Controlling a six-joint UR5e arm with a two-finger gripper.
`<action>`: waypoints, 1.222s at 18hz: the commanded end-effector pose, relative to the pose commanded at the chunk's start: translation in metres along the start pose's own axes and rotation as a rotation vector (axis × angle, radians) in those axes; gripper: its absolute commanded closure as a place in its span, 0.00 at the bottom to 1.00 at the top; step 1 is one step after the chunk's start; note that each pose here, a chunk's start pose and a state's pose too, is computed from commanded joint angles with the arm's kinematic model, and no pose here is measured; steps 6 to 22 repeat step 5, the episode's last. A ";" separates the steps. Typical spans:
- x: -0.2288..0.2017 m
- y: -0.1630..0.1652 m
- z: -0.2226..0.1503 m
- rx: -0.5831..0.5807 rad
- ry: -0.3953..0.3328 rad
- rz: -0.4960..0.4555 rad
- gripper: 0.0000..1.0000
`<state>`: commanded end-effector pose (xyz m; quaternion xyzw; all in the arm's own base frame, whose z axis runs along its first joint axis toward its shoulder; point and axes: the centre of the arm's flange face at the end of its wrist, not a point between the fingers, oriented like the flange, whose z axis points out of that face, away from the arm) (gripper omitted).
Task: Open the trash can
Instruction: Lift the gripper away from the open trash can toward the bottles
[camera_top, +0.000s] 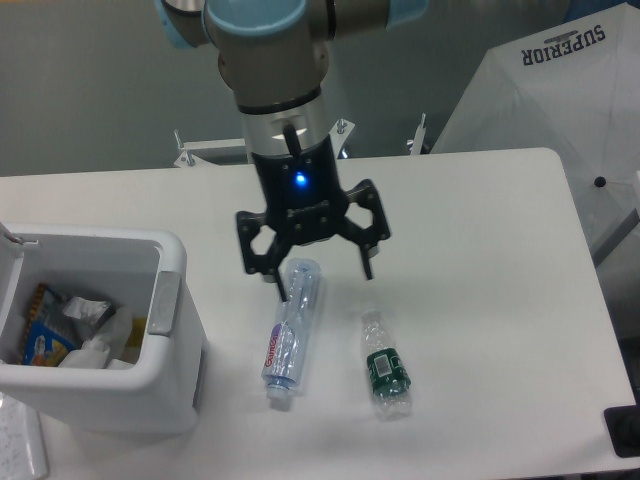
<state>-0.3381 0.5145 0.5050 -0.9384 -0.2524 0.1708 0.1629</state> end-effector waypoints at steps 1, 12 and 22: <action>-0.003 0.004 0.003 -0.027 0.003 0.037 0.00; -0.029 0.019 0.005 -0.059 -0.007 0.112 0.00; -0.029 0.019 0.005 -0.059 -0.007 0.112 0.00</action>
